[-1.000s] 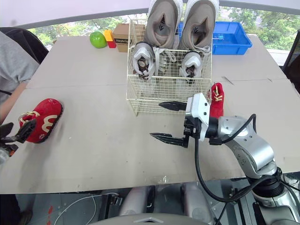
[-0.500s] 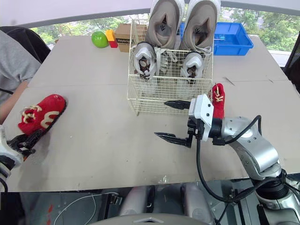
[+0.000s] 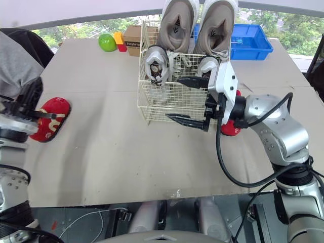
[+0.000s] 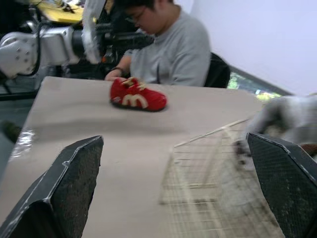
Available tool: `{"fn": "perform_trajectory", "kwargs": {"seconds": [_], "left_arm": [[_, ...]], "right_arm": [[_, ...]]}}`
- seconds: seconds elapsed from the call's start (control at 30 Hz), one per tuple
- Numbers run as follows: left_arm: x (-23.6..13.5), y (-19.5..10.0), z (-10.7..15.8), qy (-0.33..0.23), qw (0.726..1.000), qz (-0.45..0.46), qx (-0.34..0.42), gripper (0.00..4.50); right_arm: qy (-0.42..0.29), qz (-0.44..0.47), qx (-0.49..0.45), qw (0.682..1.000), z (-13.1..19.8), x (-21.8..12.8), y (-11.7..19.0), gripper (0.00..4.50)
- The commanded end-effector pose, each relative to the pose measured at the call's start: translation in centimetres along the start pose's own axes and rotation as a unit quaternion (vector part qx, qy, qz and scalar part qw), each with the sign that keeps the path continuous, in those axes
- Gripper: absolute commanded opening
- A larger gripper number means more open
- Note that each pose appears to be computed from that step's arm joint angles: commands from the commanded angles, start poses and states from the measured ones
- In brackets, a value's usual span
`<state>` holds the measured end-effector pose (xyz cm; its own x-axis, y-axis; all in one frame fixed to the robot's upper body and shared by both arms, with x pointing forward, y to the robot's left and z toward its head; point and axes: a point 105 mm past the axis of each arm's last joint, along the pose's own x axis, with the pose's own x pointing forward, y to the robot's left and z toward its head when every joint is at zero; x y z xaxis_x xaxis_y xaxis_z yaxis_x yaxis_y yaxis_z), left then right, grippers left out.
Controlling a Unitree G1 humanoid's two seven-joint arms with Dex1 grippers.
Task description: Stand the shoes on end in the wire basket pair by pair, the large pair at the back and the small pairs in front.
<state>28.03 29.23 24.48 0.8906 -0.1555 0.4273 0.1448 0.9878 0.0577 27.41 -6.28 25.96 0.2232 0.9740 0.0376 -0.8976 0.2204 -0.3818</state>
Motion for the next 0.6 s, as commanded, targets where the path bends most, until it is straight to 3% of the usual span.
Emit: {"fn": "perform_trajectory", "kwargs": {"seconds": [0.03, 0.13, 0.23, 0.3, 0.4, 0.53, 0.6], "left_arm": [[0.6, -3.9, 1.0, -0.022, 0.997, -0.071, 0.025, 0.04], [-0.4, -2.5, -0.6, 0.008, 1.0, -0.017, 0.005, 0.04], [-3.4, 2.4, -2.7, 0.085, 0.992, 0.095, 0.025, 0.99], [-5.5, 4.7, -3.8, 0.129, 0.983, 0.131, 0.029, 1.88], [-9.2, 8.1, -5.0, 0.188, 0.967, 0.17, 0.03, 2.55], [-11.5, 10.2, -5.6, 0.236, 0.954, 0.178, 0.04, 4.22], [-11.1, 10.4, -6.1, 0.252, 0.952, 0.173, 0.036, 4.48]], "right_arm": [[0.003, 0.002, -0.029, 1.0, 0.8, -0.6, -0.5, 4.5], [0.015, 0.012, -0.031, 0.999, 0.4, -0.7, -0.1, 4.5], [0.014, 0.013, -0.027, 0.999, 0.4, -0.7, 0.3, 4.5], [0.006, 0.024, -0.017, 1.0, 0.6, -0.7, 0.7, 4.5], [-0.008, 0.066, -0.013, 0.998, 0.9, -1.0, 2.2, 4.5], [-0.016, 0.083, -0.004, 0.996, 1.0, -1.1, 2.8, 4.5], [-0.014, 0.082, -0.004, 0.997, 0.7, -1.0, 3.0, 4.5]]}}
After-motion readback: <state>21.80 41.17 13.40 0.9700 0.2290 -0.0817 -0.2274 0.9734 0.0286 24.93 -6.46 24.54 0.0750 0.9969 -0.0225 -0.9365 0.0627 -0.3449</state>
